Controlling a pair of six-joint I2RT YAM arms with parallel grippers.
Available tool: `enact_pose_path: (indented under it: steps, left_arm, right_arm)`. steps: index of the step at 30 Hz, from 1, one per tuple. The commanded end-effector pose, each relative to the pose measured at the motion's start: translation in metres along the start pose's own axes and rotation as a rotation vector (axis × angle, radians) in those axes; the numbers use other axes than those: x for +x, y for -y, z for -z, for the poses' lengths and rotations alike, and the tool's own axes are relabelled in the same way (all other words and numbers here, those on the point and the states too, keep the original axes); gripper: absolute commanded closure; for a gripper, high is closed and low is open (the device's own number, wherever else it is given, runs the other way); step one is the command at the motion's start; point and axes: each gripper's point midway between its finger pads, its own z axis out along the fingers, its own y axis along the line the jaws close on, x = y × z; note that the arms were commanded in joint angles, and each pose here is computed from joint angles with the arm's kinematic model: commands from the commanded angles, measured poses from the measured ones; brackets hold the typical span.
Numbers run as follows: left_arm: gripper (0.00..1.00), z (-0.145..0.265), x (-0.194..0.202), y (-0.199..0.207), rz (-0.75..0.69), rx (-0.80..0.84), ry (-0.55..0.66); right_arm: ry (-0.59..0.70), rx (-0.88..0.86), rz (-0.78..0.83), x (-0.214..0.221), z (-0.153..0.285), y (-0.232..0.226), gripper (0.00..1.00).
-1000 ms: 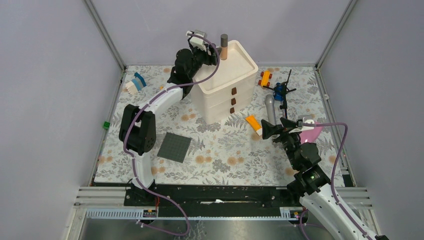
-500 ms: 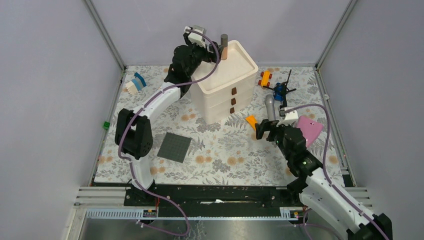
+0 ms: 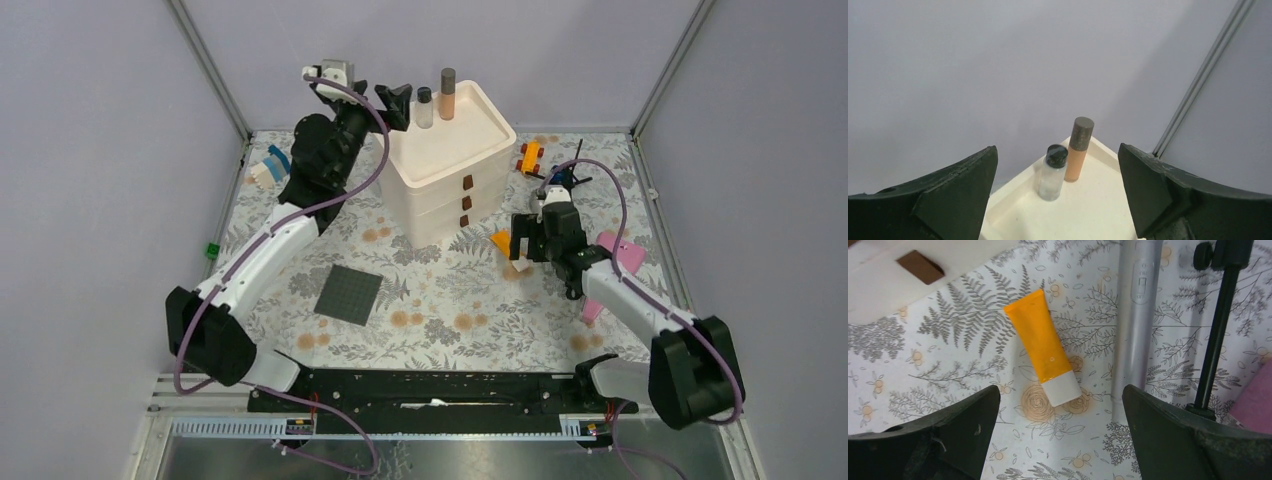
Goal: Organize the makeup
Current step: Place the makeup in the storage box, then pick up the makeup from the center of the board.
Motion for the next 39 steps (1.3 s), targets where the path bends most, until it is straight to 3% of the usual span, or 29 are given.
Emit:
enact_pose_path:
  steps: [1, 9, 14, 20, 26, 39]
  left_arm:
    - [0.01, 0.027, -0.003, -0.020, 0.124, -0.138, -0.007]
    - [0.01, 0.079, 0.026, -0.018, 0.265, -0.146, -0.103]
    - [0.01, 0.113, 0.049, -0.020, 0.254, -0.153, -0.199]
    - [0.01, 0.145, 0.052, -0.034, 0.186, -0.200, -0.204]
    - [0.01, 0.152, 0.061, -0.041, 0.150, -0.222, -0.223]
    - [0.02, 0.158, 0.067, -0.053, 0.110, -0.272, -0.250]
  right_arm:
    - [-0.045, -0.062, -0.043, -0.011, -0.019, 0.000, 0.00]
    - [-0.159, -0.189, 0.008, 0.006, -0.045, -0.020, 0.02]
    - [-0.233, -0.140, 0.024, 0.027, -0.053, -0.010, 0.09]
    - [-0.303, -0.123, 0.020, 0.042, -0.060, -0.007, 0.14]
    - [-0.348, -0.150, 0.047, 0.054, -0.060, -0.014, 0.24]
    - [-0.436, -0.026, 0.151, 0.081, -0.064, -0.009, 0.47]
